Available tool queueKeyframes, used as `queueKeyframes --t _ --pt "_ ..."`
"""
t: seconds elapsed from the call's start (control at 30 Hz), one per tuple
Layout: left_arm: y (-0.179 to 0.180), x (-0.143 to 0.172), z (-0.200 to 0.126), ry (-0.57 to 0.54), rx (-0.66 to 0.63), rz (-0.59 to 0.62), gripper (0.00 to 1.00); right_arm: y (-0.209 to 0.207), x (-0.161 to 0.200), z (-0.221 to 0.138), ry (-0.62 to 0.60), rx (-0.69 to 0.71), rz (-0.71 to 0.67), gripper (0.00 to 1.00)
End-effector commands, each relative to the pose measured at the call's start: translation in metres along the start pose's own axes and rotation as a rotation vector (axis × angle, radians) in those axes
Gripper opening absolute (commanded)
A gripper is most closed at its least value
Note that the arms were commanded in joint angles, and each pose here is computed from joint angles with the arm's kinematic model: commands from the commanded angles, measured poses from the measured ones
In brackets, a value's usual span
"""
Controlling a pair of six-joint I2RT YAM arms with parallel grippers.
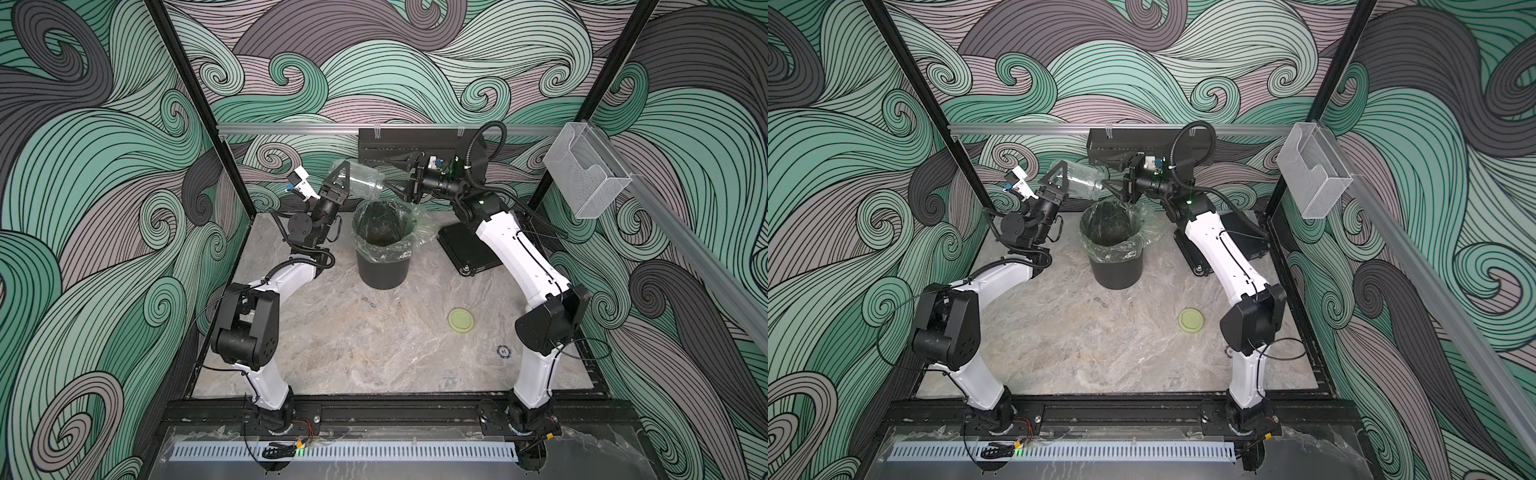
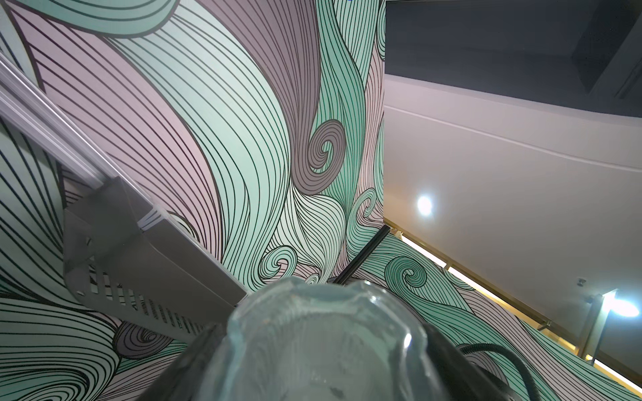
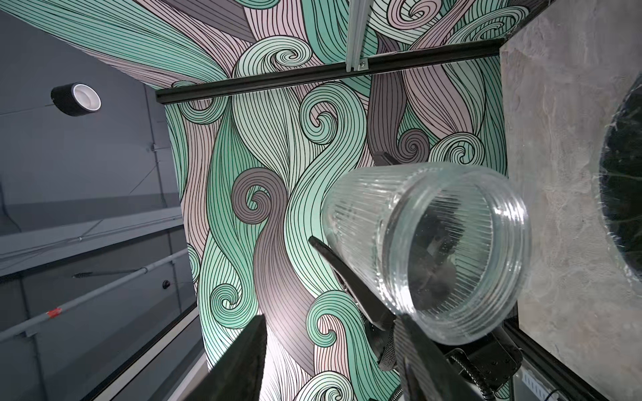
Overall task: Empty expired oatmeal from jars
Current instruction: Place the jar at the center of the board.
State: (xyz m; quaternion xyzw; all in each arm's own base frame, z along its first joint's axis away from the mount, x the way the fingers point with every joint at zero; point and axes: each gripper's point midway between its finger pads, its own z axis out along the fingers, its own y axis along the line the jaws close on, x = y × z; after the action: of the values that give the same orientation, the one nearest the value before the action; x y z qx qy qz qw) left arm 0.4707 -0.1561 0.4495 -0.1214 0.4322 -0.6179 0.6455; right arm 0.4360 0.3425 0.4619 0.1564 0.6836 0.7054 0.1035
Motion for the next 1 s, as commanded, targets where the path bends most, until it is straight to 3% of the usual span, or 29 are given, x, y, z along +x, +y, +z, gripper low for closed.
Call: queueKeyframes --t 0.0,0.23,0.67,0.83,0.97 --pt "-0.070 -0.033 0.003 -0.095 0.198 0.022 0.19 0.001 -0.003 -0.005 -0.019 -0.015 -0.011 0.61" --pt "-0.070 -0.036 0.003 -0.107 0.194 0.019 0.19 -0.006 -0.012 -0.008 -0.035 -0.019 -0.016 0.59" --pt "-0.066 -0.033 0.005 -0.098 0.193 -0.003 0.19 0.021 -0.001 0.035 0.097 -0.163 -0.015 0.49" --pt "-0.068 -0.034 0.004 -0.102 0.193 -0.003 0.23 0.024 0.001 0.042 0.106 -0.200 -0.013 0.31" --pt "-0.064 -0.035 0.002 -0.112 0.178 0.002 0.28 0.024 0.005 0.045 0.114 -0.209 -0.003 0.10"
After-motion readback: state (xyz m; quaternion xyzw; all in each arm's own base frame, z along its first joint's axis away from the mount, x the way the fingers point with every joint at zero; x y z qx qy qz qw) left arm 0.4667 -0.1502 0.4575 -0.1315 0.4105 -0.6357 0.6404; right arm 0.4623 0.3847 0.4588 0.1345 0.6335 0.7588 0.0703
